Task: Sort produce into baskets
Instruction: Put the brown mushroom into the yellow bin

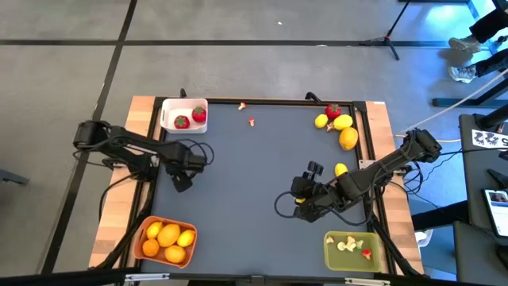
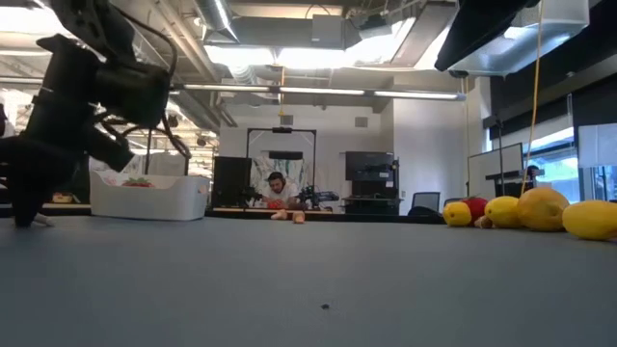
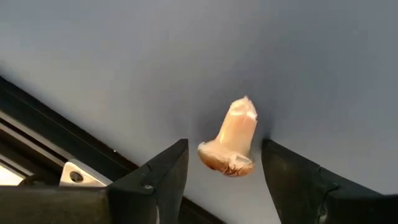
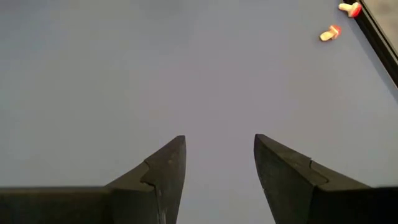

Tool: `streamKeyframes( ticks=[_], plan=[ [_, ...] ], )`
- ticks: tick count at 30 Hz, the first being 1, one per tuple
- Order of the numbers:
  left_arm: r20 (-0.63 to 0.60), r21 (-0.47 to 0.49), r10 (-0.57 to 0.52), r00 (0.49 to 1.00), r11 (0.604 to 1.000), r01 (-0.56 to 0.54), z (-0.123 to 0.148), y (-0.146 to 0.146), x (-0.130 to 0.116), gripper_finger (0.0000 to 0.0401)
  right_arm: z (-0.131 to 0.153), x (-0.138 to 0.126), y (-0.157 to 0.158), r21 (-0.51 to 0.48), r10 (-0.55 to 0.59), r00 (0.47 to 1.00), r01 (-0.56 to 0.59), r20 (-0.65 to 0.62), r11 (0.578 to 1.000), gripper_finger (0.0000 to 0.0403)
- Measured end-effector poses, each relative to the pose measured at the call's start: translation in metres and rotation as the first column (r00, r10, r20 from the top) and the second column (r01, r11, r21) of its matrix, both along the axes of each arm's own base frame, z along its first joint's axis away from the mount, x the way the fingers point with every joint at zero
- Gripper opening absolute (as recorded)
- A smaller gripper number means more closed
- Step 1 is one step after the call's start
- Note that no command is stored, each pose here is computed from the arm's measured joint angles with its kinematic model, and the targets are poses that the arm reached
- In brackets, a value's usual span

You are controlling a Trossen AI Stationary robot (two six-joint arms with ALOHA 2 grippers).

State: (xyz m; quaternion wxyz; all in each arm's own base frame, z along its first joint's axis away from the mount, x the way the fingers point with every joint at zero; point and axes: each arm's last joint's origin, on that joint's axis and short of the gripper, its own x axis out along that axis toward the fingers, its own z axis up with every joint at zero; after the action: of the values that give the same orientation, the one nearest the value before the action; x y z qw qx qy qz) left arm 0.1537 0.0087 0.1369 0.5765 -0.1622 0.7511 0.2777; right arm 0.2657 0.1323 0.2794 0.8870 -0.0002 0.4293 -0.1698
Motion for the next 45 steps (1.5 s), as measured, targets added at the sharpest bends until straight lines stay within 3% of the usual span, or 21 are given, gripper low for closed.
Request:
streamKeyframes(
  ticks=[13, 18, 22, 25, 29, 32, 35, 39, 45],
  plan=[
    [-0.037, -0.007, -0.027, 0.999, 1.0, 0.026, -0.002, 0.0, 0.004, 0.0052, 0.001, 0.0, -0.001, -0.047, -0.002, 1.0, 0.003, 0.014, 0.999, 0.019],
    [0.095, 0.006, -0.106, 0.99, 0.994, 0.105, 0.02, -0.005, 0.021, 0.0044, 0.0, 0.003, 0.001, -0.039, -0.003, 1.0, 0.004, 0.029, 0.999, 0.019],
    [0.261, 0.031, -0.187, 0.947, 0.982, 0.186, 0.046, -0.012, 0.039, 0.0057, -0.003, 0.009, 0.002, -0.049, -0.001, 0.999, 0.003, 0.043, 0.999, 0.019],
    [0.43, 0.071, -0.271, 0.861, 0.961, 0.267, 0.067, -0.02, 0.054, 0.0061, -0.007, 0.015, 0.003, -0.081, 0.02, 0.999, -0.016, 0.049, 0.997, 0.019],
    [0.632, 0.159, -0.379, 0.676, 0.917, 0.365, 0.09, -0.032, 0.073, 0.006, -0.012, 0.028, 0.005, -0.122, 0.075, 0.995, -0.065, 0.074, 0.99, 0.019],
    [0.716, 0.233, -0.445, 0.539, 0.879, 0.416, 0.101, -0.04, 0.082, 0.0059, -0.008, 0.037, 0.006, -0.142, 0.118, 0.985, -0.099, 0.129, 0.985, 0.019],
    [0.754, 0.284, -0.481, 0.447, 0.853, 0.438, 0.106, -0.045, 0.089, 0.006, -0.001, 0.046, 0.004, -0.174, 0.164, 0.966, -0.129, 0.2, 0.976, 0.019],
    [0.791, 0.312, -0.482, 0.377, 0.848, 0.429, 0.112, -0.049, 0.094, 0.0066, 0.011, 0.059, 0.001, -0.215, 0.217, 0.929, -0.155, 0.301, 0.964, 0.019],
    [0.828, 0.337, -0.474, 0.3, 0.848, 0.41, 0.114, -0.052, 0.099, 0.0066, 0.02, 0.076, -0.013, -0.187, 0.25, 0.879, -0.187, 0.406, 0.964, 0.019]
  ],
)
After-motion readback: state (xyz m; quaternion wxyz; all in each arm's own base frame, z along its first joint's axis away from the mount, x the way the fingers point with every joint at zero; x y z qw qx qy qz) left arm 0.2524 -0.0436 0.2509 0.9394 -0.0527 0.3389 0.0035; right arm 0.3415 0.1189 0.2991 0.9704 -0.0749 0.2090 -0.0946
